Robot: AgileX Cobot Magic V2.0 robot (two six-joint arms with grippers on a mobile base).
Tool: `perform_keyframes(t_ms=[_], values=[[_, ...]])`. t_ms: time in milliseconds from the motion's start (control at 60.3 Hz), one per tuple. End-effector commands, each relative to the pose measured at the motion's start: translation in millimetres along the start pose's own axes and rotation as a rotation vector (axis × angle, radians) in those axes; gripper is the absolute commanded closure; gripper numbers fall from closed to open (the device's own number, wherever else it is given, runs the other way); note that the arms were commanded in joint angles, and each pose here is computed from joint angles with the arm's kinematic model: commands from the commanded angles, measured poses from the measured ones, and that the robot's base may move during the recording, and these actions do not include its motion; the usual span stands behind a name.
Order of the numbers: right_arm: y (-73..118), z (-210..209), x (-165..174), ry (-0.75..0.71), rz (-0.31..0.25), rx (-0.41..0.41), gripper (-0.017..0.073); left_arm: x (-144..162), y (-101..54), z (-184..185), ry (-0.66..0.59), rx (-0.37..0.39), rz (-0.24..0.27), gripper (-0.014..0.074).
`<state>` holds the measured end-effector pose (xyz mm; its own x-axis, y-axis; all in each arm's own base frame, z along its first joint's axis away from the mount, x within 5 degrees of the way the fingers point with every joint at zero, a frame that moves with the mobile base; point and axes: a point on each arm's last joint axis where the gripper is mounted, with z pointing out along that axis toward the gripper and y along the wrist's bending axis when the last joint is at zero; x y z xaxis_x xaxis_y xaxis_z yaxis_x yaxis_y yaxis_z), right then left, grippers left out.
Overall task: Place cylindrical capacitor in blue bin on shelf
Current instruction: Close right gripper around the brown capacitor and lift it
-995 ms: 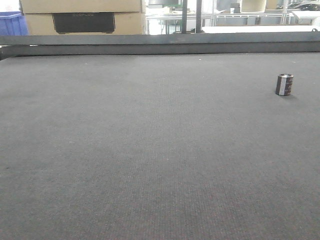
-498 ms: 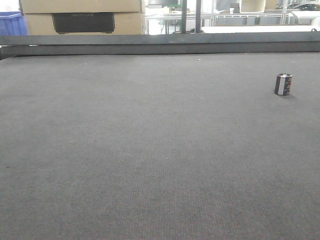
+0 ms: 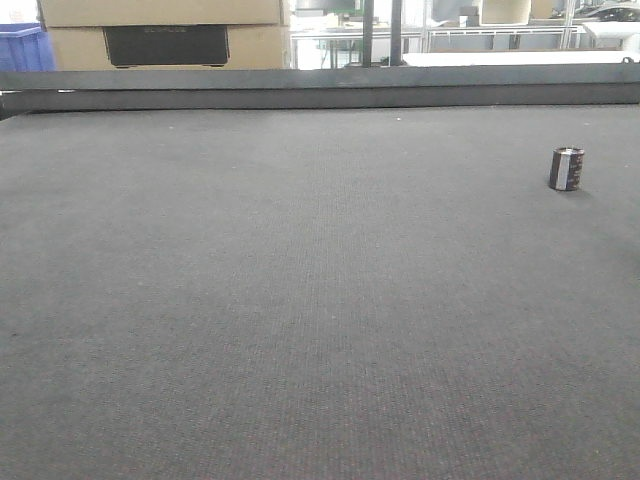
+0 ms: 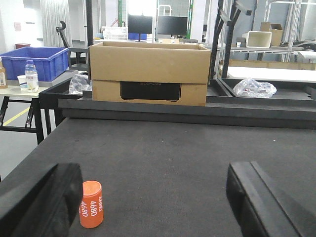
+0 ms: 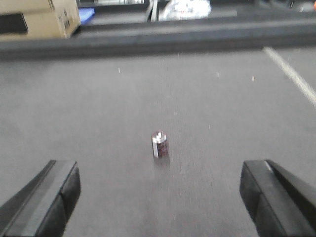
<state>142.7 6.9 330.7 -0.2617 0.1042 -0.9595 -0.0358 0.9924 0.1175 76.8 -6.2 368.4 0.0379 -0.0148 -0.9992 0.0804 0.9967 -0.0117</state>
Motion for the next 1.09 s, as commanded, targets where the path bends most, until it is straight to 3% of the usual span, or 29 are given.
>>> perform_keyframes(t_ms=[0,216,315,498,630,664,1078], values=[[-0.7,11.2,1.9,0.039,-0.042,0.008,-0.001,-3.2,-0.7,-0.3,-0.013,0.009,-0.005,0.0097],[4.7,62.4,11.1,0.06,-0.191,-0.014,-0.001,-3.1,-1.6,-0.4,-0.013,0.02,-0.005,0.0097],[6.7,90.1,15.1,0.007,-0.215,-0.025,-0.001,-3.1,-1.6,-0.4,-0.013,0.02,-0.005,0.0097],[4.8,148.6,33.2,-0.153,-0.202,-0.027,-0.001,-3.1,-1.6,-0.4,-0.013,0.02,-0.005,0.0097],[-10.4,186.2,58.6,-0.272,-0.068,0.093,-0.001,-3.1,-1.6,-0.4,-0.013,0.02,-0.005,0.0097],[-13.2,193.5,66.4,-0.267,-0.057,0.114,-0.001,-3.1,-1.6,-0.4,-0.013,0.02,-0.005,0.0097],[-20.1,283.1,105.4,-0.174,-0.072,0.124,-0.001,-2.4,-1.6,-0.4,-0.004,0.02,-0.005,0.0097]])
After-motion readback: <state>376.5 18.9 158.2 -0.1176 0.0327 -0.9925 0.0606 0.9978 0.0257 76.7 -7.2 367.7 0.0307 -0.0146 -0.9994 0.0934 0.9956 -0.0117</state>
